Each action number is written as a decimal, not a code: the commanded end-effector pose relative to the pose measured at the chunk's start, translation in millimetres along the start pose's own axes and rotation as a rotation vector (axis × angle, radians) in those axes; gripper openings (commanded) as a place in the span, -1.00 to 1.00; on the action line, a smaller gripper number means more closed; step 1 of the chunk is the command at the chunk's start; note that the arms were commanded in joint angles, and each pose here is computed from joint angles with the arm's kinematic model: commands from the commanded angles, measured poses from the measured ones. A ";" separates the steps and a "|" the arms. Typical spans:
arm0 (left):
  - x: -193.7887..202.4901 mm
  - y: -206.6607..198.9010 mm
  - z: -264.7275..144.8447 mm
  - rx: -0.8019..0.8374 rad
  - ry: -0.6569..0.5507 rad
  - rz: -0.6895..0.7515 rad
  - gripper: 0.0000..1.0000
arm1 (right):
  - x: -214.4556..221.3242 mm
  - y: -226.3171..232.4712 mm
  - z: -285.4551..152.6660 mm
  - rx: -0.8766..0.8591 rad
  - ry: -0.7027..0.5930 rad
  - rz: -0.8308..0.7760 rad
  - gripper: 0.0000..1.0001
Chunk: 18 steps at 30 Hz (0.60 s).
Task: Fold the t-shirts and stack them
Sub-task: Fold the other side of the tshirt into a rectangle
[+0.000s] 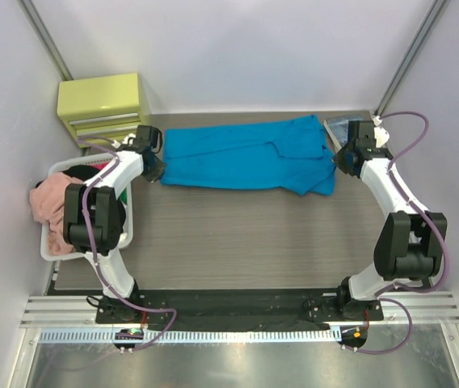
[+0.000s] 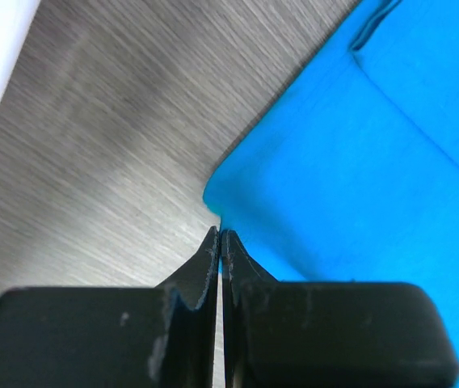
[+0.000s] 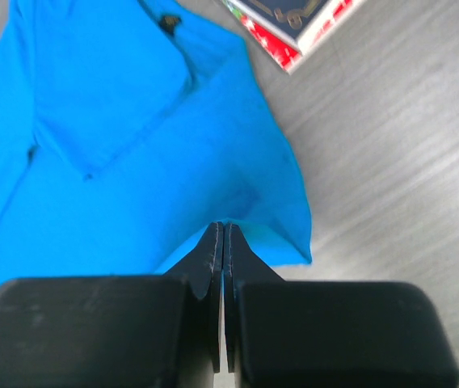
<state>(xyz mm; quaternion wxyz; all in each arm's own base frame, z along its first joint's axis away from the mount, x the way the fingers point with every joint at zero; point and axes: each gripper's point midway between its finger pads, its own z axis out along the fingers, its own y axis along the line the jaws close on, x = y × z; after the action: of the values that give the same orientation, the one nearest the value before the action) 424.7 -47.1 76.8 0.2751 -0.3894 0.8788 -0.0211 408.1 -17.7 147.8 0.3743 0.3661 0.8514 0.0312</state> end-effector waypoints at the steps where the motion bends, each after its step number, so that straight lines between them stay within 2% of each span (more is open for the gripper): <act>1: -16.9 -10.6 1.6 0.015 -0.029 -0.030 -1.00 | -38.2 24.5 4.6 -0.066 -0.083 -0.002 -0.98; 18: -36.1 -22.1 11.5 0.009 -0.064 -0.003 -0.99 | -64.1 56.3 39.5 -0.143 -0.071 -0.113 -0.97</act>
<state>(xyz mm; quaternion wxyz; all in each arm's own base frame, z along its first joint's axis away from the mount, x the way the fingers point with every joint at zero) 452.3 -44.4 78.4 0.2843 -0.3915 0.8749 -0.0229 472.3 -26.9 152.5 0.3935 0.3188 0.8613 0.0412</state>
